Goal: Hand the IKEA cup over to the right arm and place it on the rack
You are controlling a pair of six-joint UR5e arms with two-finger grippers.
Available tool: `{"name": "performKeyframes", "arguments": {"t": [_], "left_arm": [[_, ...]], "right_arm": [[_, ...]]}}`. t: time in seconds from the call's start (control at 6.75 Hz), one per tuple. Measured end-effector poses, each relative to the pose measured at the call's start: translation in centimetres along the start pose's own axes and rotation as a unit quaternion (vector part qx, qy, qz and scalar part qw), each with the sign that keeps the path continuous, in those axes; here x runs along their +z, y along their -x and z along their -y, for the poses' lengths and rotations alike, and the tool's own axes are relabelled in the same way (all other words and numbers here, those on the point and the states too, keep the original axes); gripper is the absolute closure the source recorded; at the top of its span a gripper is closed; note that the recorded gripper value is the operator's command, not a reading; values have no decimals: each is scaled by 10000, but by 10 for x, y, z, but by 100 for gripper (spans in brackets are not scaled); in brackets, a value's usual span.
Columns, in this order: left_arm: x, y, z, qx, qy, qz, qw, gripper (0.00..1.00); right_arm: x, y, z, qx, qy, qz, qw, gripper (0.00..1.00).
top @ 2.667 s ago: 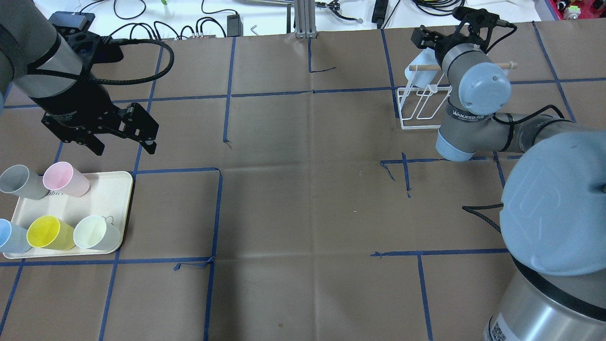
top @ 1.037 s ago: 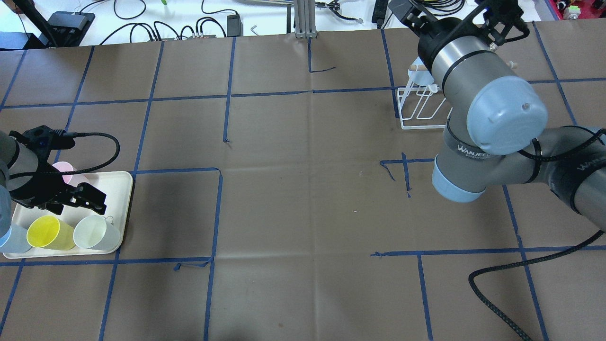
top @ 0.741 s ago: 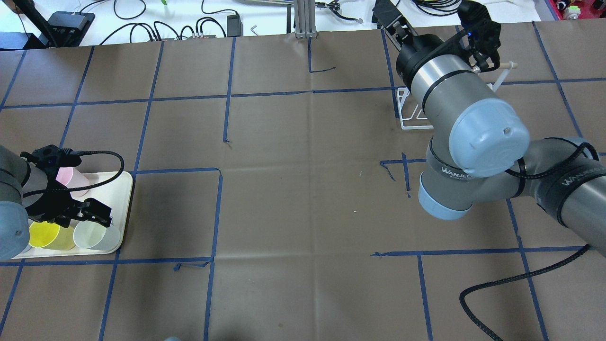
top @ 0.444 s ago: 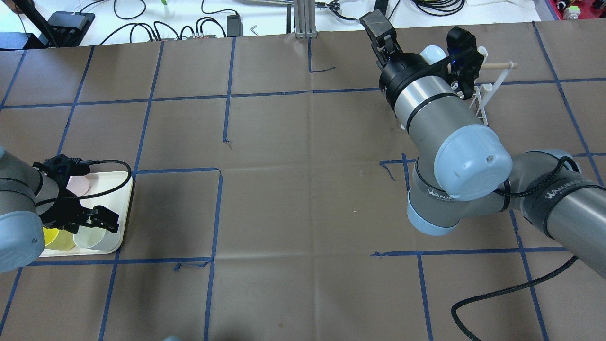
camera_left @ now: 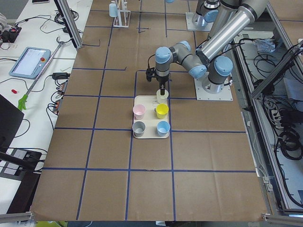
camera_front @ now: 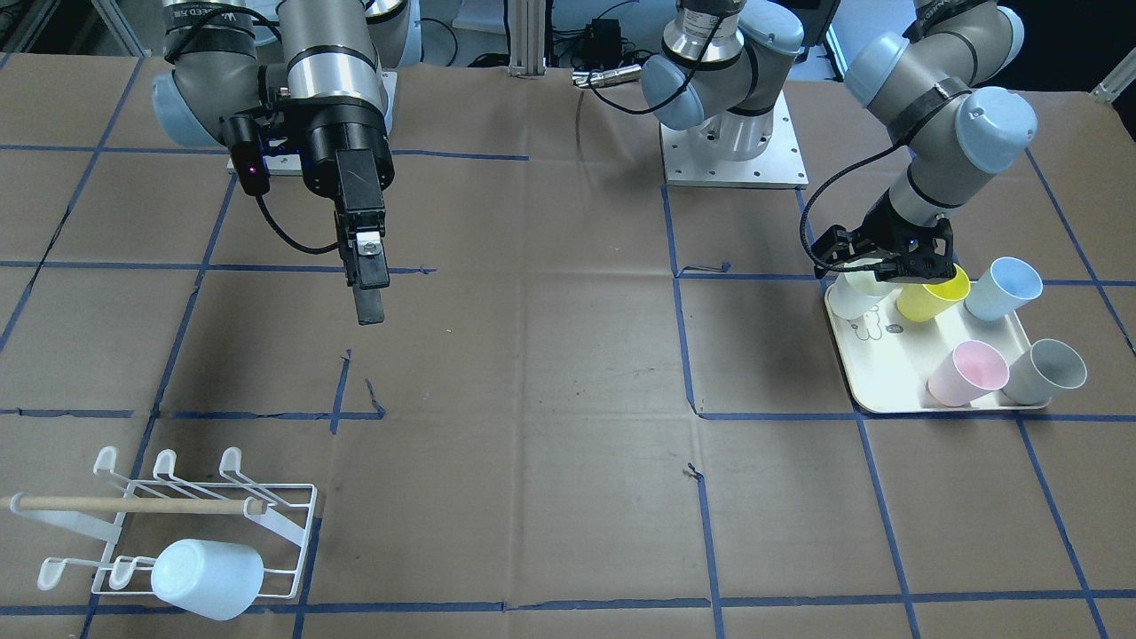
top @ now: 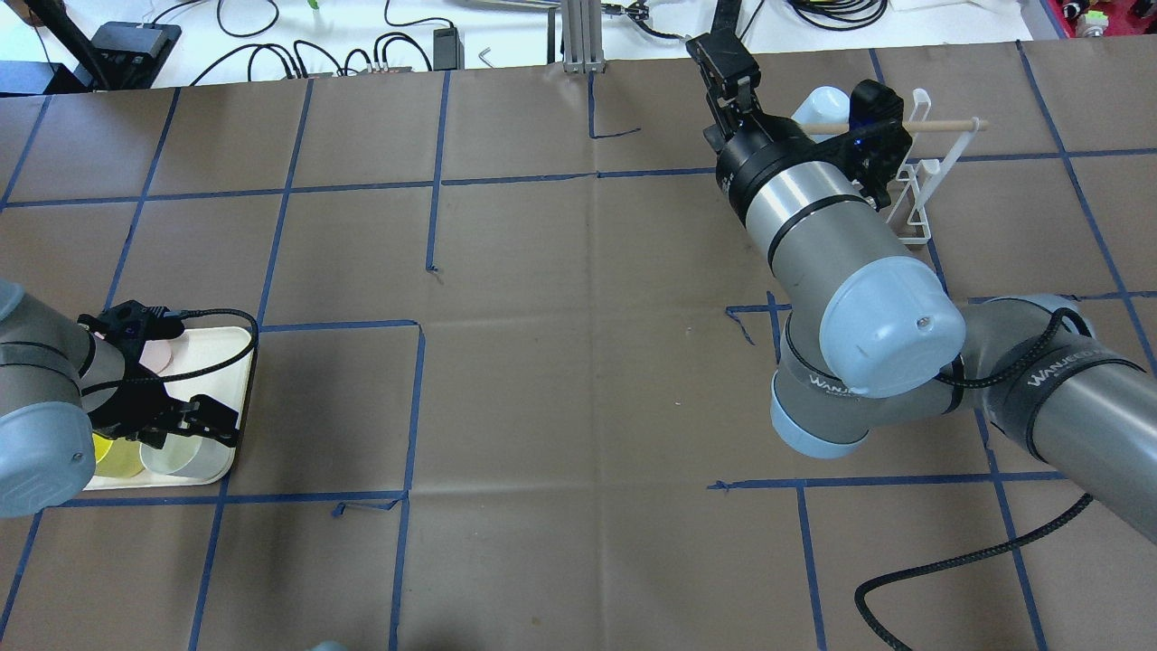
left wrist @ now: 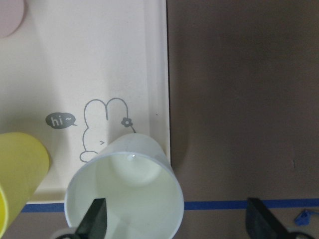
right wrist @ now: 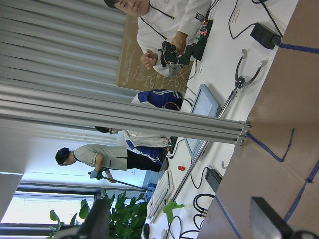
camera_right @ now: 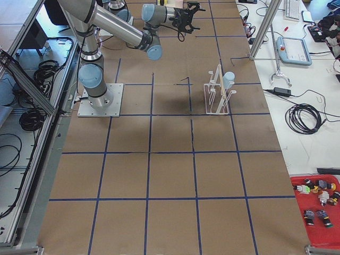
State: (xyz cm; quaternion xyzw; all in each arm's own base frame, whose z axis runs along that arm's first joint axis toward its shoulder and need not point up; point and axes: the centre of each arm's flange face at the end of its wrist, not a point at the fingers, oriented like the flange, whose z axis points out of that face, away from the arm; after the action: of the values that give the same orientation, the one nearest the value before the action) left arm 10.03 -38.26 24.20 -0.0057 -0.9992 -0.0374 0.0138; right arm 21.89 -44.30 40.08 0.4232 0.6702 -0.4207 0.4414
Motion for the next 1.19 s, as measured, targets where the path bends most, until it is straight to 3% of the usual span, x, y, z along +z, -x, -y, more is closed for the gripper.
{"name": "performKeyframes", "arguments": {"t": [0.3, 0.44, 0.74, 1.19], "left_arm": [[0, 1, 0, 15, 39, 49, 10000, 75], [0, 3, -1, 17, 82, 118, 9999, 88], [1, 5, -1, 16, 140, 164, 9998, 100], [1, 9, 6, 7, 138, 153, 9998, 100]], "right_arm": [[0, -1, 0, -15, -7, -17, 10000, 0], [0, -1, 0, -18, -8, -19, 10000, 0], [1, 0, 0, -20, -10, -14, 10000, 0], [1, 1, 1, -20, -19, -1, 10000, 0]]}}
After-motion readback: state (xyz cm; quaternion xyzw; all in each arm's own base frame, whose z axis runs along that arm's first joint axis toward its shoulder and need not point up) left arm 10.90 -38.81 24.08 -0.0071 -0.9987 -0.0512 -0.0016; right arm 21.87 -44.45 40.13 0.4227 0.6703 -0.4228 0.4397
